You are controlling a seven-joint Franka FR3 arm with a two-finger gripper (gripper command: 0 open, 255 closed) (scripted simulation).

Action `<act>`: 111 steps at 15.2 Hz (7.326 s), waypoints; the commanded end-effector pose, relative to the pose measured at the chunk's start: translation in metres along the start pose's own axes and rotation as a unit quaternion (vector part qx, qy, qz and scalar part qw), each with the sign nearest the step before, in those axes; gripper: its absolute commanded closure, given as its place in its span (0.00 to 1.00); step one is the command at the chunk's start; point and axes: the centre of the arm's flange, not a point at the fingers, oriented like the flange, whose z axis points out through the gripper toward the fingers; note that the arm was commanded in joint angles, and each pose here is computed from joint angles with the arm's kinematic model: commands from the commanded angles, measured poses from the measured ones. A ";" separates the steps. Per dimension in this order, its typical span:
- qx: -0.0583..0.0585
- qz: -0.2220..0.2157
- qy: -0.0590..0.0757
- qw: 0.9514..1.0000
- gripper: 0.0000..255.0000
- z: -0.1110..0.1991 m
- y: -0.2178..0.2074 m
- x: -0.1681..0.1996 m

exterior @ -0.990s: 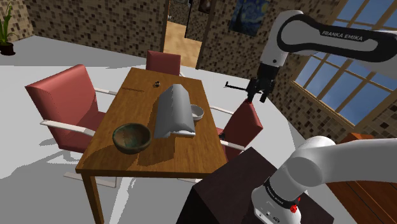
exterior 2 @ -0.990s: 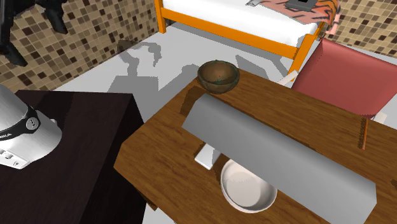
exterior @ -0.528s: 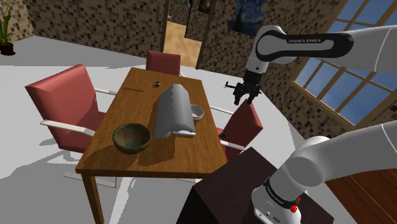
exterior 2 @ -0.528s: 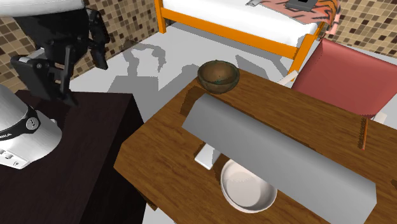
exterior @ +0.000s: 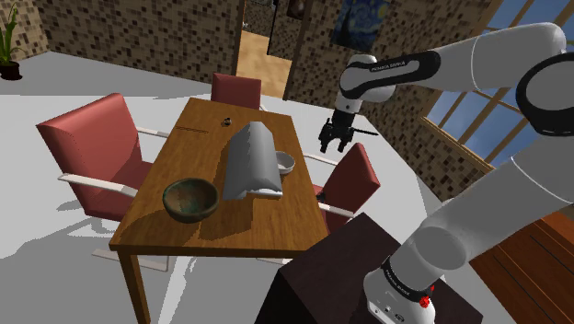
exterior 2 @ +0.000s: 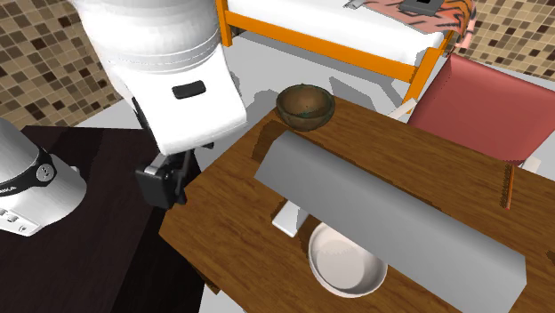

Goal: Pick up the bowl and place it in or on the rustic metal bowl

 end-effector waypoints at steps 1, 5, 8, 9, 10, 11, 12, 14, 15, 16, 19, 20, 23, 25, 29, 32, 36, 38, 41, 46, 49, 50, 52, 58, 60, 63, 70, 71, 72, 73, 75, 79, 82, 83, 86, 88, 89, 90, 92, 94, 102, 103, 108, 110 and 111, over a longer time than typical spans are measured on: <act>0.001 0.000 0.000 1.000 0.00 0.012 0.005 0.021; 0.004 0.000 0.000 1.000 0.00 0.038 0.016 0.066; 0.007 0.000 0.000 1.000 0.00 0.057 0.024 0.099; 0.008 0.000 0.000 1.000 0.00 0.064 0.027 0.110; 0.008 0.000 0.000 1.000 0.00 0.070 0.030 0.122; 0.009 0.000 0.000 1.000 0.00 0.077 0.032 0.133; 0.010 0.000 0.000 1.000 0.00 0.083 0.035 0.144; 0.011 0.001 0.000 1.000 0.00 0.096 0.040 0.167; 0.012 0.001 -0.001 1.000 0.00 0.103 0.043 0.178; 0.013 0.001 -0.001 1.000 0.00 0.109 0.045 0.189; 0.015 0.001 -0.001 1.000 0.00 0.129 0.053 0.223; 0.016 0.001 -0.001 1.000 0.00 0.136 0.056 0.234; 0.019 0.001 -0.001 1.000 0.00 0.155 0.063 0.268; 0.020 0.001 -0.001 1.000 0.00 0.169 0.069 0.290; 0.020 0.001 -0.001 1.000 0.00 0.185 0.068 0.291; 0.020 0.001 -0.001 1.000 0.00 0.201 0.068 0.291; 0.020 0.001 -0.001 1.000 0.00 0.209 0.067 0.291; 0.020 0.001 -0.001 1.000 0.00 0.209 0.067 0.291; 0.020 0.001 -0.001 1.000 0.00 0.209 0.067 0.291; 0.020 0.001 -0.001 1.000 1.00 0.209 0.067 0.291; 0.020 0.001 -0.001 1.000 1.00 0.209 0.067 0.291; 0.020 0.001 -0.001 1.000 1.00 0.209 0.067 0.291; 0.020 0.001 -0.001 1.000 1.00 0.204 0.067 0.290; 0.020 0.001 -0.001 1.000 1.00 0.173 0.065 0.285; 0.020 0.001 -0.001 1.000 1.00 0.162 0.064 0.283; 0.020 0.001 -0.001 1.000 1.00 0.147 0.063 0.280; 0.020 0.001 -0.001 1.000 1.00 0.110 0.060 0.274; 0.020 0.001 -0.001 1.000 1.00 0.105 0.060 0.273; 0.020 0.001 -0.001 1.000 1.00 0.100 0.059 0.272; 0.020 0.001 -0.001 1.000 1.00 0.095 0.059 0.272; 0.020 0.001 -0.001 1.000 1.00 0.084 0.058 0.270; 0.020 0.001 -0.001 1.000 1.00 0.064 0.057 0.266; 0.020 0.001 -0.001 1.000 1.00 0.048 0.056 0.264; 0.020 0.001 -0.001 1.000 1.00 0.043 0.055 0.263; 0.020 0.001 -0.001 1.000 1.00 0.043 0.030 0.254; 0.020 0.001 -0.001 1.000 1.00 0.045 0.005 0.245; 0.020 0.001 -0.001 1.000 1.00 0.046 -0.007 0.241; 0.020 0.001 -0.001 1.000 1.00 0.048 -0.020 0.237; 0.020 0.001 -0.001 1.000 1.00 0.050 -0.045 0.229; 0.020 0.001 -0.001 1.000 1.00 0.052 -0.070 0.220; 0.020 0.001 -0.001 1.000 1.00 0.062 -0.169 0.187; 0.020 0.001 -0.001 1.000 1.00 0.063 -0.182 0.183; 0.020 0.001 -0.001 1.000 1.00 0.069 -0.244 0.162; 0.020 0.001 -0.001 1.000 1.00 0.071 -0.269 0.153; 0.020 0.001 -0.001 1.000 1.00 0.073 -0.281 0.149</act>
